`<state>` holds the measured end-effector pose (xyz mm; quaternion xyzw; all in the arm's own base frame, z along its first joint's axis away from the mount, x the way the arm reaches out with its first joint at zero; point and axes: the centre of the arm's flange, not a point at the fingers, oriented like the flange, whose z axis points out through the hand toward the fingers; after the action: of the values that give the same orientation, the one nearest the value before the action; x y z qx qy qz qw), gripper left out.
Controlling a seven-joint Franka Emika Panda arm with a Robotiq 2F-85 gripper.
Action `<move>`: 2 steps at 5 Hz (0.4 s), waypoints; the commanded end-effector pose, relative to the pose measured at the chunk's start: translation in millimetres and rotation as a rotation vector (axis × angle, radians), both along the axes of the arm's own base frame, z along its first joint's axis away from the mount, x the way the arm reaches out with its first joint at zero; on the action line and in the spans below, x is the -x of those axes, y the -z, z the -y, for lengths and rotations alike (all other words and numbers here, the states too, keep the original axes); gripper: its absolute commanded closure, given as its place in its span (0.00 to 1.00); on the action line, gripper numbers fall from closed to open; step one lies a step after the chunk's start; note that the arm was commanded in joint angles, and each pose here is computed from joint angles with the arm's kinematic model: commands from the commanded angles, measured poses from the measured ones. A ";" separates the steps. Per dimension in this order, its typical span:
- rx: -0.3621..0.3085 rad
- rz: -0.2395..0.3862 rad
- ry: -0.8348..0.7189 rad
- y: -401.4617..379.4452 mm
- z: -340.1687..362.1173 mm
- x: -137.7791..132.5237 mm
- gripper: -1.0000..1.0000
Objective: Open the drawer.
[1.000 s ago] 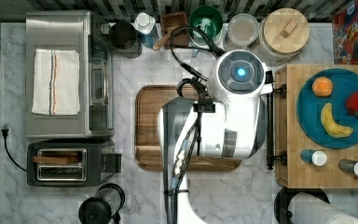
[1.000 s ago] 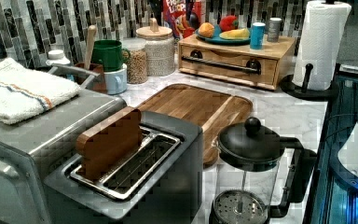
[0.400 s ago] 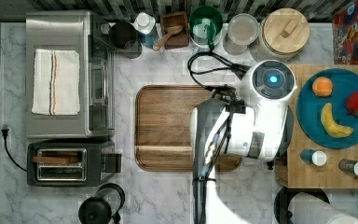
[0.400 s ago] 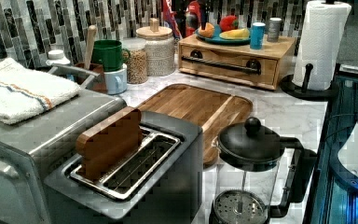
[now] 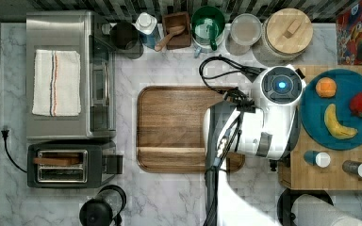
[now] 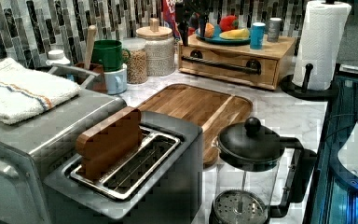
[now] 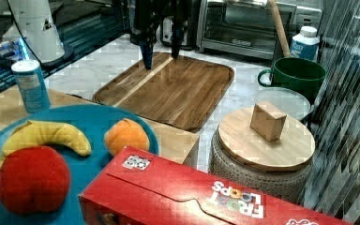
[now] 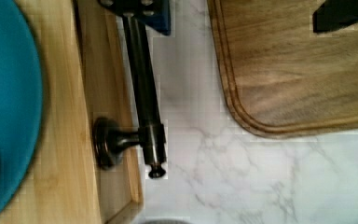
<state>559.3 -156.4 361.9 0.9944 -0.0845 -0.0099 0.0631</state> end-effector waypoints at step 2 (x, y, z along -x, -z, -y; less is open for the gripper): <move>0.075 -0.004 -0.037 34.9 48.4 28.3 0.00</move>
<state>542.1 -172.5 311.5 0.9933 -0.0608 -0.0183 0.0962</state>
